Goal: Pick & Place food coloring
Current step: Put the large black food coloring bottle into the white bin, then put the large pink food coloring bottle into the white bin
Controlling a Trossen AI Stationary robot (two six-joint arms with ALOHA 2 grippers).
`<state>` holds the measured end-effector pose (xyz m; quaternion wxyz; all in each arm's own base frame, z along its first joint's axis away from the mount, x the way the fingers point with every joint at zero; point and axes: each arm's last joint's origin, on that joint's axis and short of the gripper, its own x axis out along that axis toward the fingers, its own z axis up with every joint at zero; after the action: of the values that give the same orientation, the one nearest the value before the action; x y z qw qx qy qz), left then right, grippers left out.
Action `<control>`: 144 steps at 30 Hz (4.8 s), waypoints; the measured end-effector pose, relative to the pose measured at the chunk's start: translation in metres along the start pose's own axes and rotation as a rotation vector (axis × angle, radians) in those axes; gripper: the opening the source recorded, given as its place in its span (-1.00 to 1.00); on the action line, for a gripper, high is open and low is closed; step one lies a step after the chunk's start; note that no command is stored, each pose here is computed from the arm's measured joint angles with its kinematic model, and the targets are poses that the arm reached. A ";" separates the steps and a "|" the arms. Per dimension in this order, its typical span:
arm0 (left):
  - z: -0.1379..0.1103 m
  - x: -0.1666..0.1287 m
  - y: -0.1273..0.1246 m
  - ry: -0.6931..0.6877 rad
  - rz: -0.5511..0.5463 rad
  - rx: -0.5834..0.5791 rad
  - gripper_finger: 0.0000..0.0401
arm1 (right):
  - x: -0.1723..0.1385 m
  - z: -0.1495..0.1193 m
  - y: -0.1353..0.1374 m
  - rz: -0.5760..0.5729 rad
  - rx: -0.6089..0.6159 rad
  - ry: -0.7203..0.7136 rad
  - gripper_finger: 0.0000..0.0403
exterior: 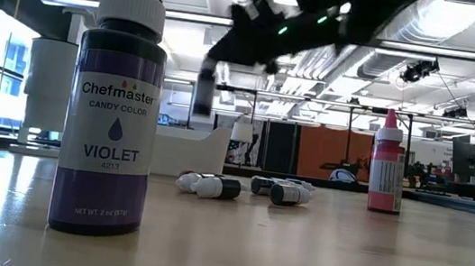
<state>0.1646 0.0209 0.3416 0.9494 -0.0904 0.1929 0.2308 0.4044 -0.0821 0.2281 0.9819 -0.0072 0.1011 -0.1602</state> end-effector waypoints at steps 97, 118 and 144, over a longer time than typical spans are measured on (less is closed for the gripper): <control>-0.009 -0.005 0.003 0.094 -0.036 -0.008 -0.12 | -0.167 -0.045 0.081 -0.219 0.038 0.930 -0.51; -0.011 -0.005 0.003 0.108 -0.032 -0.002 -0.12 | -0.162 -0.040 0.097 -0.032 0.052 0.871 -0.80; -0.012 -0.005 0.003 0.122 -0.025 -0.001 -0.12 | -0.070 -0.095 0.038 -0.216 0.385 0.879 -0.07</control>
<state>0.1549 0.0186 0.3325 0.9386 -0.1072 0.2492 0.2131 0.3324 -0.0224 0.1467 0.8075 0.2321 0.4732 -0.2647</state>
